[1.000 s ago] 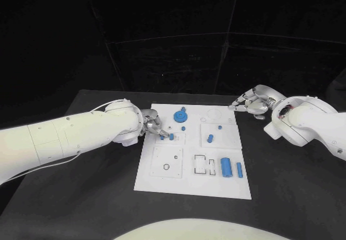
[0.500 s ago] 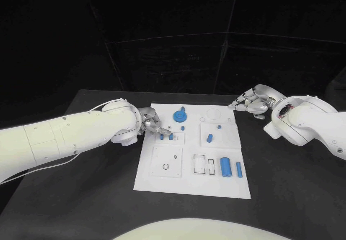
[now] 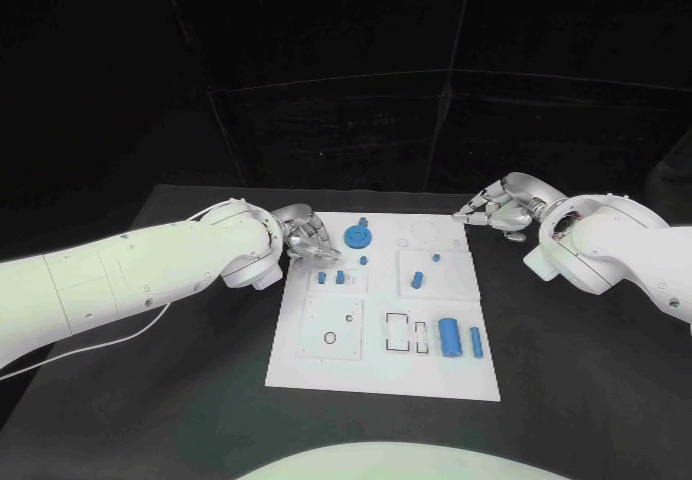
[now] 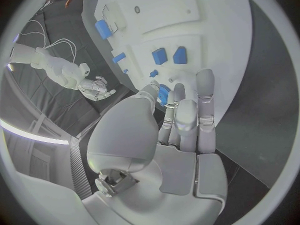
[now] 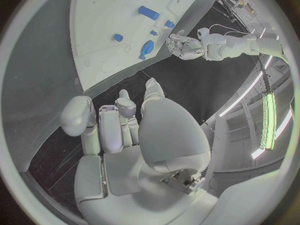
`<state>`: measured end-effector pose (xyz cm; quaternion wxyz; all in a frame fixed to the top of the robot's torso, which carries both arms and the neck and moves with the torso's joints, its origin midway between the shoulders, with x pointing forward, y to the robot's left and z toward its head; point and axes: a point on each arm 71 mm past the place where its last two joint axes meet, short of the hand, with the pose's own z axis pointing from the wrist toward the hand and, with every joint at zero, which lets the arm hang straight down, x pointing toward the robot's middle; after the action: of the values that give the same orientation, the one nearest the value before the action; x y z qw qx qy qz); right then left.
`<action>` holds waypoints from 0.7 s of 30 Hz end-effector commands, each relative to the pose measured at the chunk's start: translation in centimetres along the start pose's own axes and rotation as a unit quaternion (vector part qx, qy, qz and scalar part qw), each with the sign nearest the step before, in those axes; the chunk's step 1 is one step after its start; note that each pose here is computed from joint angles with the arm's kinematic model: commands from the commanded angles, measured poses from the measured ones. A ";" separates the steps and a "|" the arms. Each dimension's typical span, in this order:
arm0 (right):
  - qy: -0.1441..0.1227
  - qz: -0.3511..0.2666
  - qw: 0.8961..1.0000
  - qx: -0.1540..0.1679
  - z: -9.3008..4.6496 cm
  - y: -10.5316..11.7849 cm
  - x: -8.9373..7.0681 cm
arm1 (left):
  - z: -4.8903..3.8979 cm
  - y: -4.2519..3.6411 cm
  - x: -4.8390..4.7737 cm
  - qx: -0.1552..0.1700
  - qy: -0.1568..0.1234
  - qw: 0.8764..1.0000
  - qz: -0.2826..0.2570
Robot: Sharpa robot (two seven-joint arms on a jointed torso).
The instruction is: Assemble the parts on the task board
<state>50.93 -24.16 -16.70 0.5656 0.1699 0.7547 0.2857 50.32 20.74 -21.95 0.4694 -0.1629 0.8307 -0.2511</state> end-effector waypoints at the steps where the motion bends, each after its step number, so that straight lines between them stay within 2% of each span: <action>1: -0.001 -0.001 1.000 -0.005 0.0 0.2 -0.1 | -0.01 -1.60 -0.54 0.097 -0.032 0.995 -0.018; 4: -0.001 -0.001 1.000 -0.005 0.0 0.2 0.0 | 0.01 -2.60 -0.56 0.146 -0.047 0.988 0.009; 9: -0.001 -0.004 1.000 -0.008 0.0 0.4 0.1 | 0.21 -4.04 0.13 0.199 -0.054 0.973 0.100; 14: -0.001 -0.005 1.000 -0.010 0.1 0.6 0.2 | 0.75 -4.71 1.08 0.218 -0.052 0.962 0.156; 21: 0.000 -0.008 1.000 -0.014 0.2 0.8 0.4 | 1.78 -5.19 2.29 0.213 -0.036 0.955 0.205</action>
<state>50.93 -23.46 -16.67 0.5659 0.1623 0.7548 0.2895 50.93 15.12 -21.41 0.5569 0.0557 0.7621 -0.3257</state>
